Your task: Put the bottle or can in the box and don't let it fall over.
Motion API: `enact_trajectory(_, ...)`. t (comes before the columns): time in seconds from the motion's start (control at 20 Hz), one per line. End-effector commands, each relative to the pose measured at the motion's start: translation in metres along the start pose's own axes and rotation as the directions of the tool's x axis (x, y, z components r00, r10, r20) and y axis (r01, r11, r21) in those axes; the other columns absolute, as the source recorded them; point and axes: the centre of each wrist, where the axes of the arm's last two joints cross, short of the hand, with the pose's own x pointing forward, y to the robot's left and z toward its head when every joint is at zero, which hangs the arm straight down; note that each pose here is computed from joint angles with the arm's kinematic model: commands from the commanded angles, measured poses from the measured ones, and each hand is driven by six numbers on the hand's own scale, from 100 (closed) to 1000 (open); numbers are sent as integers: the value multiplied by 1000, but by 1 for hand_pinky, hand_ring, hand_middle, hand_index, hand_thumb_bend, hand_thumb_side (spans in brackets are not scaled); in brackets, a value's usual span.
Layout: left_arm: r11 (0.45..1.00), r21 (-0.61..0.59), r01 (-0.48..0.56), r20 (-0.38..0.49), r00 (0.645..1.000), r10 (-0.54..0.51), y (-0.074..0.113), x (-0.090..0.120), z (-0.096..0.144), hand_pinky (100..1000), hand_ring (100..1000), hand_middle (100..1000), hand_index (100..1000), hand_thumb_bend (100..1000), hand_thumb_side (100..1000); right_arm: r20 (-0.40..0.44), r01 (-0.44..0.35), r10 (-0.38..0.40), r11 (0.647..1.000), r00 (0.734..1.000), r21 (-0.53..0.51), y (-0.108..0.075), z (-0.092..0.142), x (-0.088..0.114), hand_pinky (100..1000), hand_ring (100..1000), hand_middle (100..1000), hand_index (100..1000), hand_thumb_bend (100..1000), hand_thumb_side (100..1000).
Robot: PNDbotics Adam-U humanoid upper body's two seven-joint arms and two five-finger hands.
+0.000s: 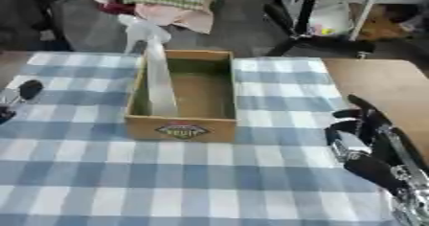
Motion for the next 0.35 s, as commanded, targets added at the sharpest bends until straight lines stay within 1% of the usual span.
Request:
enact_trajectory(0.05,995,100,-1,8,1000,0,6,3,4,956,882,803,898,883,576,18,-7,7,1000,1000,-12,-7,-2,4,814,685,714,957,227,185)
enact_trajectory(0.35,987,158,-27,-83,996,40,0,-15,22,950,874,814,894,872,582,8,-3,3,1000,1000,-16,-6,1,1,814,685,714,957,227,186)
